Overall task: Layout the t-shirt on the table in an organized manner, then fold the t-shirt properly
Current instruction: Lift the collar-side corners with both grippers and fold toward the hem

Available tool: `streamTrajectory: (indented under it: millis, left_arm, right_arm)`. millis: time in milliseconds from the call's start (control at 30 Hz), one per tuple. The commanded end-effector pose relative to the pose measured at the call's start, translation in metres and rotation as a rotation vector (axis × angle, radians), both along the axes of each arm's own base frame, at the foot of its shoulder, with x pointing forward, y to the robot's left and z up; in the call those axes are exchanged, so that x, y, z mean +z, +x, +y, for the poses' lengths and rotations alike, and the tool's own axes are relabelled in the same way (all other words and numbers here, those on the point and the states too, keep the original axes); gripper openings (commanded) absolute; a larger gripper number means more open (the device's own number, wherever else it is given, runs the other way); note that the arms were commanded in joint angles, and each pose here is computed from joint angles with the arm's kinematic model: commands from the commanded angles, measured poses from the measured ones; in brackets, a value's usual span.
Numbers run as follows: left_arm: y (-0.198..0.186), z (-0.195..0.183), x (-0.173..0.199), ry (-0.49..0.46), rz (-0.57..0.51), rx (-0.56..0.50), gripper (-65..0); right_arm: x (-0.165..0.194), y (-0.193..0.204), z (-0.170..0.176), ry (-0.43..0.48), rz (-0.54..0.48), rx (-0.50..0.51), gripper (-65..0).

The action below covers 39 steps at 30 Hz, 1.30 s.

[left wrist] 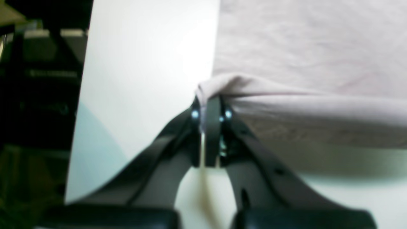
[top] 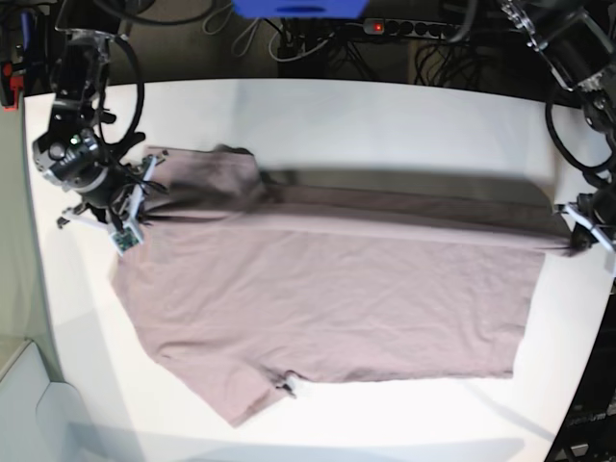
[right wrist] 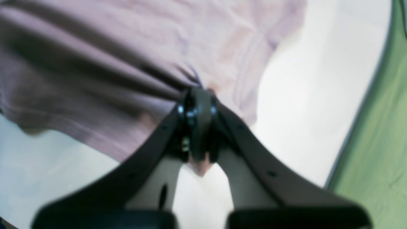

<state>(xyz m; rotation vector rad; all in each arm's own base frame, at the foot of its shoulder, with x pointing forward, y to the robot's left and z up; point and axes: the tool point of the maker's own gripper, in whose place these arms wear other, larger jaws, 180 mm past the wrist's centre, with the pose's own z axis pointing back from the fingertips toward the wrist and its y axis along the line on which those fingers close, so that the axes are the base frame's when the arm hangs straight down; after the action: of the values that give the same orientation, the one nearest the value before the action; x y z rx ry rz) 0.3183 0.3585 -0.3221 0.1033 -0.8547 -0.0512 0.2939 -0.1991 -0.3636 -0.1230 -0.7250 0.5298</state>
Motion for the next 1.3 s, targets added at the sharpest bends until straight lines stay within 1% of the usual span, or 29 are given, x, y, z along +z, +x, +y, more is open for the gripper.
streamTrajectory:
  millis: [0,33,133,200,267,433,533,700,800,867,967,1033,1067,1167,1267]
  left_arm:
    - [0.014,0.003,0.021,0.035,-0.050,-0.020,-64.8]
    - [0.019,-0.003,0.020,0.039,-0.044,-0.043,-64.8]
    - [0.030,-0.010,0.016,0.024,-0.032,-0.068,-64.8]
    - [0.032,-0.007,0.012,0.016,-0.023,-0.056,-64.8]
    - [0.031,-0.002,0.004,0.028,0.007,-0.043,-64.8]
    - [0.036,0.005,-0.009,0.043,0.023,-0.029,-64.8]
    - [0.033,0.006,-0.023,0.018,0.045,-0.020,-64.6]
    - [0.031,0.006,-0.036,-0.013,0.055,-0.011,-64.5]
    - [0.037,0.007,-0.031,-0.015,0.043,-0.007,-63.8]
    - [0.039,0.007,-0.030,-0.015,0.038,-0.006,-60.6]
    - [0.040,0.007,-0.029,-0.015,0.035,-0.006,-53.1]
    - [0.041,0.008,-0.027,-0.016,0.024,-0.005,-49.5]
    - [0.042,0.007,-0.026,-0.017,0.014,-0.006,-47.5]
    - [0.043,0.007,-0.025,-0.019,0.007,-0.005,-42.8]
    - [0.042,0.008,-0.024,-0.021,0.007,-0.002,-41.3]
  right_arm:
    - [0.014,0.011,-0.003,-0.016,-0.049,0.003,-65.0]
    - [0.017,0.016,0.000,-0.015,-0.060,0.011,-65.0]
    - [0.008,0.021,0.004,0.001,-0.036,0.019,-65.0]
    - [0.003,0.024,0.003,0.009,-0.021,0.013,-65.0]
    - [-0.008,0.022,0.002,0.019,0.013,0.006,-65.0]
    - [-0.015,0.027,0.000,0.030,0.030,-0.005,-65.0]
    - [-0.016,0.027,0.000,0.031,0.033,-0.005,-65.0]
    - [-0.015,0.028,0.001,0.031,0.030,-0.002,-65.0]
    - [-0.014,0.032,0.001,0.036,0.027,-0.004,-64.6]
    - [-0.019,0.032,0.000,0.040,0.042,-0.007,-59.8]
    - [-0.019,0.043,-0.002,0.052,0.043,-0.017,-49.2]
    - [-0.022,0.044,-0.003,0.055,0.051,-0.022,-43.7]
    - [-0.018,0.047,-0.003,0.054,0.039,-0.021,-40.4]
    - [-0.008,0.049,-0.003,0.044,0.011,-0.018,-33.1]
    - [0.002,0.045,-0.009,0.025,-0.017,-0.029,-29.1]
